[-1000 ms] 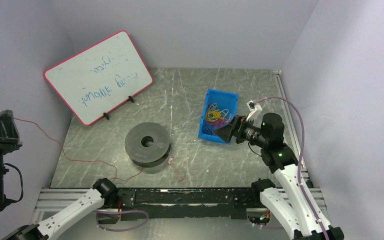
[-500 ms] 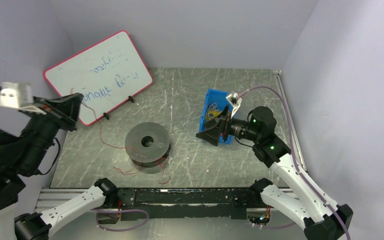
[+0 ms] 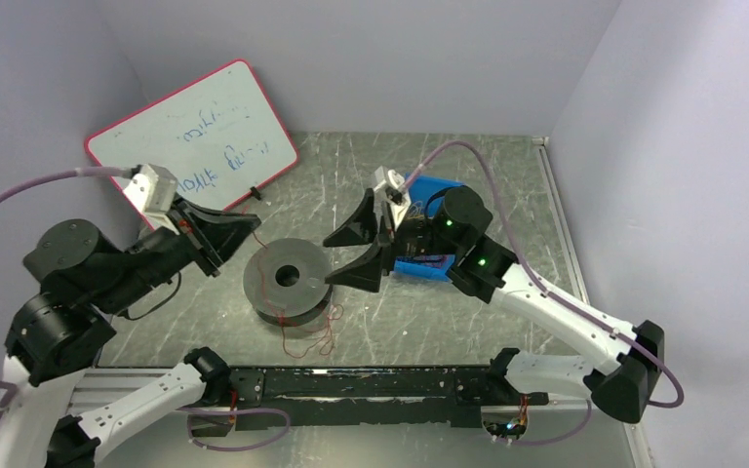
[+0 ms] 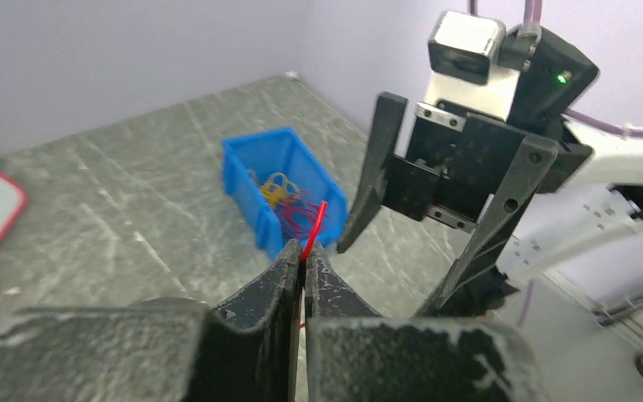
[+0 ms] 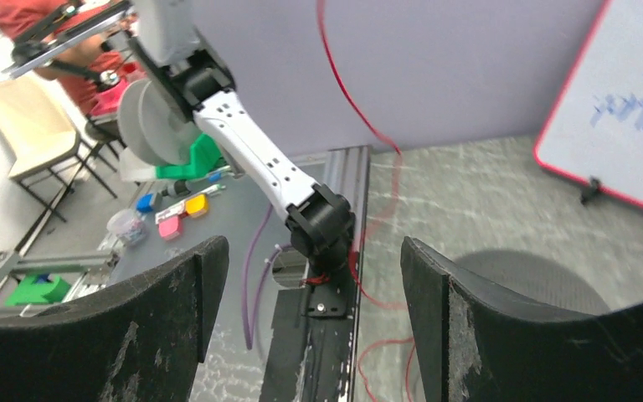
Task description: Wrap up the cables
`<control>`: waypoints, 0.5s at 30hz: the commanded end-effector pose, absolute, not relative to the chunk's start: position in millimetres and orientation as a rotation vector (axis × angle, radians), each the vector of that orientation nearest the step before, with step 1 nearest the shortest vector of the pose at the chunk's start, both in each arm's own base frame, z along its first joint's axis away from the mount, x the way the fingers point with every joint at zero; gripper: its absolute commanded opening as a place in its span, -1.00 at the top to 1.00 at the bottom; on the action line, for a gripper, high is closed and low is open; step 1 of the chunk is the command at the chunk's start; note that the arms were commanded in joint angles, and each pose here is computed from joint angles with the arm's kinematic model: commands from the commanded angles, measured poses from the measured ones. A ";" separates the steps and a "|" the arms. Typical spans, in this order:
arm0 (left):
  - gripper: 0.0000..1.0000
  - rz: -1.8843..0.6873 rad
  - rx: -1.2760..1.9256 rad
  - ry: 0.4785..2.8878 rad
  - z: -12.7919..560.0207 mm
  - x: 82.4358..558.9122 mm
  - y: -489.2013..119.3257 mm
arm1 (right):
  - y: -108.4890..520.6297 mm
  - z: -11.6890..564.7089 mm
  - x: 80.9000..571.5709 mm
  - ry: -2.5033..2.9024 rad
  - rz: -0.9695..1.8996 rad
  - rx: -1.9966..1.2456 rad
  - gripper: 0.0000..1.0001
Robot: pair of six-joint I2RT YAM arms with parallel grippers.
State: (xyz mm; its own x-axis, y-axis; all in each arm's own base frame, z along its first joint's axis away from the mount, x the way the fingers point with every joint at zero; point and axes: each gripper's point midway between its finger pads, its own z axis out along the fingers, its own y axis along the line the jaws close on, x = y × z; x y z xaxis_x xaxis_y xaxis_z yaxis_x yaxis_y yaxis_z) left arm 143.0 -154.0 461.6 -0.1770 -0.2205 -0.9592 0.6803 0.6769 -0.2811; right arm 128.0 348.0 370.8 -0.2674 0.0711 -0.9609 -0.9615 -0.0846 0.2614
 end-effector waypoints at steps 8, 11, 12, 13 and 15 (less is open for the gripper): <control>0.86 -1.225 0.546 1.405 470.4 105.5 -202.0 | 377.7 411.7 101.6 0.909 1.484 -1.194 -0.61; 0.86 -1.280 0.573 1.386 468.9 100.3 -208.4 | 380.2 416.0 99.4 0.854 1.491 -1.191 -0.61; 0.86 -1.291 0.574 1.382 468.6 100.0 -210.0 | 381.6 416.2 97.2 0.839 1.502 -1.201 -0.61; 0.86 -1.302 0.576 1.376 468.2 100.0 -211.7 | 382.6 416.0 95.4 0.828 1.513 -1.209 -0.60; 0.86 -1.322 0.573 1.367 468.2 100.4 -214.3 | 385.6 414.3 91.0 0.816 1.541 -1.225 -0.59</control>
State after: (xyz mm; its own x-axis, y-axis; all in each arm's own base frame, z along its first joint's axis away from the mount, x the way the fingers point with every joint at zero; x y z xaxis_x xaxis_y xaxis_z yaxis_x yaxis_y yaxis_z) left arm 112.0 -206.5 451.4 -0.2922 -0.2841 -0.9132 0.8471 0.3664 -0.3850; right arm 102.4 383.1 398.7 -0.0714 0.2061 -0.9759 -0.9679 -0.2506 0.0179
